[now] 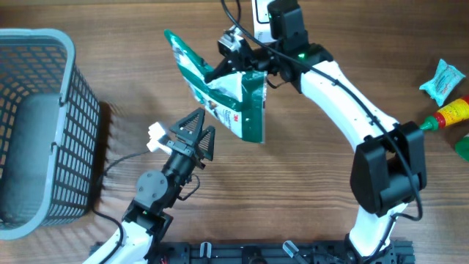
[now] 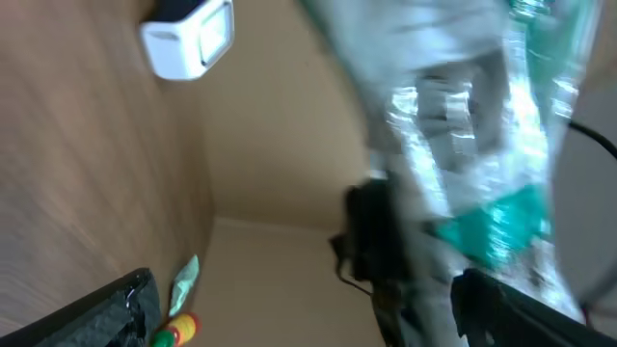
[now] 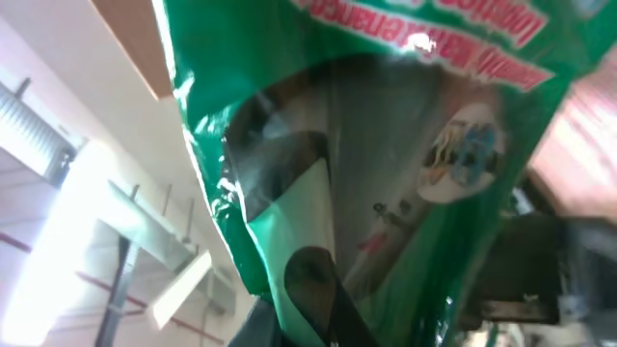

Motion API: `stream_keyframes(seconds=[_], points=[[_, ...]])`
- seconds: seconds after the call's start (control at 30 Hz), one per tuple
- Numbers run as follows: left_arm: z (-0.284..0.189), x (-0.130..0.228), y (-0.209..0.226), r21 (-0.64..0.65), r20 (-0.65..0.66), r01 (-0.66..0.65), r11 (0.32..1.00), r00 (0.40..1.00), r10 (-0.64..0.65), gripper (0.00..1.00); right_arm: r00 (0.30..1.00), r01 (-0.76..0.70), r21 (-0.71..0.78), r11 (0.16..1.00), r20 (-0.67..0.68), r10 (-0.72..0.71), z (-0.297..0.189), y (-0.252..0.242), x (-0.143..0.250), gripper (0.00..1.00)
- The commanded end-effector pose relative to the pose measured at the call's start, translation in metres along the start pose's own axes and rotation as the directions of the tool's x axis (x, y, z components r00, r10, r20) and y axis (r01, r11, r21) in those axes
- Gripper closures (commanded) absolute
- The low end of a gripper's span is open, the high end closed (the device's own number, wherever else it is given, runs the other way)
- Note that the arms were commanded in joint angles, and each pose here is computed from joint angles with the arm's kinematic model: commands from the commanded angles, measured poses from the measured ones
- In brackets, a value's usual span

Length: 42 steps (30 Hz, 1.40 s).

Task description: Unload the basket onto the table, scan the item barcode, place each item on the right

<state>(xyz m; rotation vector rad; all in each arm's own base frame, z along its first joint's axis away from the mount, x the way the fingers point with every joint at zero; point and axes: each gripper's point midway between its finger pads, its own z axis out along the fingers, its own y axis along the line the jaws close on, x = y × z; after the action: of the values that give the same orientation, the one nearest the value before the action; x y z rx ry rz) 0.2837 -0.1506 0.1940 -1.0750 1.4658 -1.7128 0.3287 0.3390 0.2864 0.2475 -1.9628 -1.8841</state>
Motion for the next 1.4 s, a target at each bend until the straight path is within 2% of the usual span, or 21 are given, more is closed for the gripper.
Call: stream_keyframes(seconds=[0.0, 0.2, 0.57, 0.73, 0.77, 0.8, 0.97, 1.07, 1.13, 1.2, 1.3, 1.33, 1.37], points=[[0.002, -0.017, -0.005, 0.042, 0.096, 0.057, 0.998, 0.994, -0.060, 0.00, 0.993, -0.103, -0.003, 0.995, -0.052, 0.103, 0.002, 0.025, 0.015, 0.96], [-0.007, -0.038, -0.047, 0.234, 0.214, 0.051, 0.971, 0.971, -0.103, 0.00, 0.994, -0.096, -0.003, 0.995, -0.053, 0.096, 0.002, 0.025, 0.015, 0.96], [-0.007, -0.038, -0.051, 0.247, 0.214, 0.052, 0.968, 0.971, -0.106, 0.00, 0.990, -0.088, 0.008, 0.996, -0.113, 0.089, 0.024, 0.023, 0.026, 0.96], [-0.011, -0.043, -0.065, 0.305, 0.245, 0.051, 0.951, 0.961, -0.130, 0.03, 0.988, -0.080, 0.011, 0.997, -0.130, 0.081, 0.031, 0.020, 0.030, 0.96], [-0.012, -0.045, -0.066, 0.312, 0.251, 0.052, 0.949, 0.959, -0.135, 0.07, 0.988, -0.077, 0.011, 0.997, -0.131, 0.078, 0.031, 0.020, 0.030, 0.96], [-0.013, -0.046, -0.068, 0.320, 0.259, 0.051, 0.946, 0.956, -0.139, 0.18, 0.988, -0.078, 0.011, 0.997, -0.131, 0.079, 0.032, 0.020, 0.030, 0.96], [-0.016, -0.049, -0.074, 0.350, 0.272, 0.051, 0.935, 0.950, -0.154, 0.36, 0.988, -0.078, 0.011, 0.997, -0.131, 0.079, 0.032, 0.020, 0.030, 0.96], [-0.016, -0.049, -0.076, 0.356, 0.269, 0.052, 0.933, 0.950, -0.155, 0.54, 0.988, -0.077, 0.011, 0.997, -0.131, 0.077, 0.032, 0.020, 0.030, 0.96], [-0.016, -0.049, -0.076, 0.356, 0.269, 0.052, 0.933, 0.950, -0.155, 0.71, 0.988, -0.077, 0.011, 0.997, -0.131, 0.077, 0.032, 0.020, 0.030, 0.96], [-0.016, -0.048, -0.075, 0.355, 0.265, 0.052, 0.933, 0.952, -0.154, 0.94, 0.988, -0.075, 0.010, 0.997, -0.131, 0.075, 0.032, 0.020, 0.030, 0.96], [-0.015, -0.045, -0.075, 0.351, 0.249, 0.053, 0.935, 0.957, -0.148, 0.96, 0.993, 0.000, 0.001, 1.000, -0.117, 0.000, 0.029, 0.020, 0.027, 0.95], [-0.014, -0.044, -0.075, 0.349, 0.243, 0.052, 0.936, 0.959, -0.144, 0.96, 0.994, 0.052, -0.003, 0.999, -0.097, -0.052, 0.026, 0.019, 0.024, 0.88], [-0.014, -0.042, -0.075, 0.342, 0.239, 0.035, 0.939, 0.963, -0.123, 0.96, 0.990, 0.123, -0.006, 0.992, -0.070, -0.123, 0.021, 0.019, 0.019, 0.71]])
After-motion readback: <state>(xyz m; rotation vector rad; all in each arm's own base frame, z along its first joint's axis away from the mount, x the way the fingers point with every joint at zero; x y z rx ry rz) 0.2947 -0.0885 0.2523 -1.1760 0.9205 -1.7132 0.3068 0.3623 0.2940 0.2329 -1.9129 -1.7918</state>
